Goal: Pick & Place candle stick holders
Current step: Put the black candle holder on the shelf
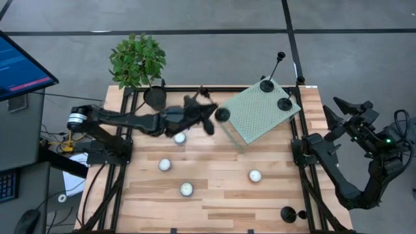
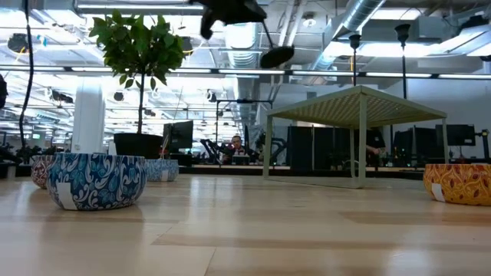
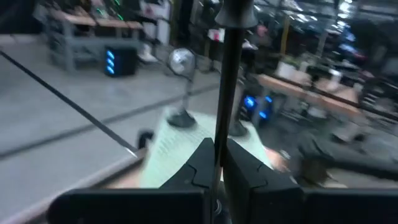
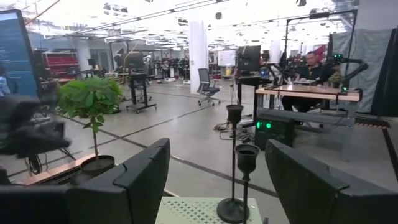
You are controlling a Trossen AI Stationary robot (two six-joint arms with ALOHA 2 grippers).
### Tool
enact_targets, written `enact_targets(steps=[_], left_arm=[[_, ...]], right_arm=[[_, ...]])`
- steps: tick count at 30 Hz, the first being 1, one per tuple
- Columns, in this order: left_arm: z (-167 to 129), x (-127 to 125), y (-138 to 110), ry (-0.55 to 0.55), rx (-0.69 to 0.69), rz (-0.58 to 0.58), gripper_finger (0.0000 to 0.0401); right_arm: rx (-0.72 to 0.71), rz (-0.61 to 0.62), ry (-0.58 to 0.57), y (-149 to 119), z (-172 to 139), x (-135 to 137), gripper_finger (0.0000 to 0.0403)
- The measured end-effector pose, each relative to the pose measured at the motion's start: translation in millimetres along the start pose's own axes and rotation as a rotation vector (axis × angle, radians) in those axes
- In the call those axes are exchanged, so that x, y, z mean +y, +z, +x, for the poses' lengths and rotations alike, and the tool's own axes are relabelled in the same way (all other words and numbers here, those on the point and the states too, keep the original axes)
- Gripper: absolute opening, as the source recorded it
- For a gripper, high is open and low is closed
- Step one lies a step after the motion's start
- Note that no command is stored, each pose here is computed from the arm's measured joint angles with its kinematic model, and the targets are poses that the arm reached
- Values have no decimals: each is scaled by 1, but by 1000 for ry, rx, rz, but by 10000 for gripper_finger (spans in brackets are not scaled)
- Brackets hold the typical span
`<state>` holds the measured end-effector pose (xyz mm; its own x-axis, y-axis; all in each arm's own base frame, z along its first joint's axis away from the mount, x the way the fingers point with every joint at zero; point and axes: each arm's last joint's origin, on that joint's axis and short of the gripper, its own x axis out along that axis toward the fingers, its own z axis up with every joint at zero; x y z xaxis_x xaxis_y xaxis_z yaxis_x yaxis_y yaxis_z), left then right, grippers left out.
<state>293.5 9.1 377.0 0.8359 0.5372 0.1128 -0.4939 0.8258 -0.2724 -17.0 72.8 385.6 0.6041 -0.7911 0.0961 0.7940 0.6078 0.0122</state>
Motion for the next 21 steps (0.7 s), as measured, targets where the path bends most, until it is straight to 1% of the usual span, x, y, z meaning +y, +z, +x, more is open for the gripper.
enact_targets(steps=[2,4,7,10,17,21], left_arm=[[17,-2,10,29,-7,42,12],[36,-1,15,48,21,88,12],[67,3,14,43,69,117,12],[95,7,13,30,71,125,12],[139,12,8,11,74,162,12],[158,11,6,14,83,230,12]], right_arm=[[0,6,-1,0,0,0,255],[0,11,-1,0,0,0,255],[0,18,-3,0,0,0,255],[-1,18,-4,0,0,0,255],[2,19,-20,0,0,0,255],[5,21,-27,-1,0,-1,255]])
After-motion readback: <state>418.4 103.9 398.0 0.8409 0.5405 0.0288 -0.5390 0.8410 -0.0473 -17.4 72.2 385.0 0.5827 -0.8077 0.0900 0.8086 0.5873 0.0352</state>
